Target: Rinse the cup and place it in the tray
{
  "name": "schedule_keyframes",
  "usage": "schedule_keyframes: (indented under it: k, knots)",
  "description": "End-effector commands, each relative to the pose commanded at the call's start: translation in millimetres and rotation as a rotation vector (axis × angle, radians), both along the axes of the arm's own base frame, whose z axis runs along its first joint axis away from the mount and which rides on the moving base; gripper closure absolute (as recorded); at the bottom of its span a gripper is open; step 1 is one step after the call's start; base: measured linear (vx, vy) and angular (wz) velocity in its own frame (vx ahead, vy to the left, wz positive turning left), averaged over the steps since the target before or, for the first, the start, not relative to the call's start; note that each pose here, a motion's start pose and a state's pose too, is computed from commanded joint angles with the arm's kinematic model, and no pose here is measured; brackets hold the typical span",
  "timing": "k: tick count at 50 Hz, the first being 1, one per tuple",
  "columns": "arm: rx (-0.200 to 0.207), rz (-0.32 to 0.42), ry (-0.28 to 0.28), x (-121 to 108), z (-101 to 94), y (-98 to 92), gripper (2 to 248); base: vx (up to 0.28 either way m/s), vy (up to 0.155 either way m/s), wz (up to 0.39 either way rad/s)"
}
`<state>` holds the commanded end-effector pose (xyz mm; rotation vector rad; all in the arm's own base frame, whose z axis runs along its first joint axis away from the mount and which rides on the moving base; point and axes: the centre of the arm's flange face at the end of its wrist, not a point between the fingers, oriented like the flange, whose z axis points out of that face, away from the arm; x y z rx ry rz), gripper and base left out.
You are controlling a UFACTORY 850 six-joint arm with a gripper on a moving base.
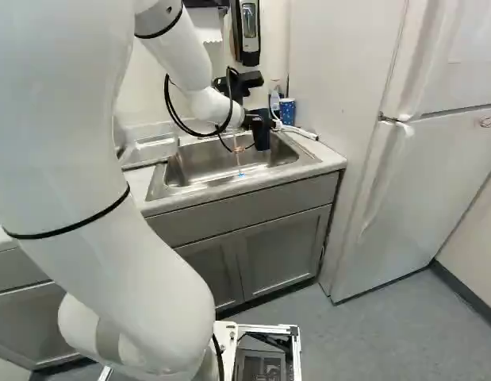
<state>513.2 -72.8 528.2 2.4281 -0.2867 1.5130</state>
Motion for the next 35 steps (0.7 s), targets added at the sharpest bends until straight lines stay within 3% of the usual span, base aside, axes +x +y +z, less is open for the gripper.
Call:
schedule_keyframes:
  k: [35]
  knots:
    - [0.010,0.014,0.008,-1.8,-4.5,11.9,126,0.000,0.000,0.000]
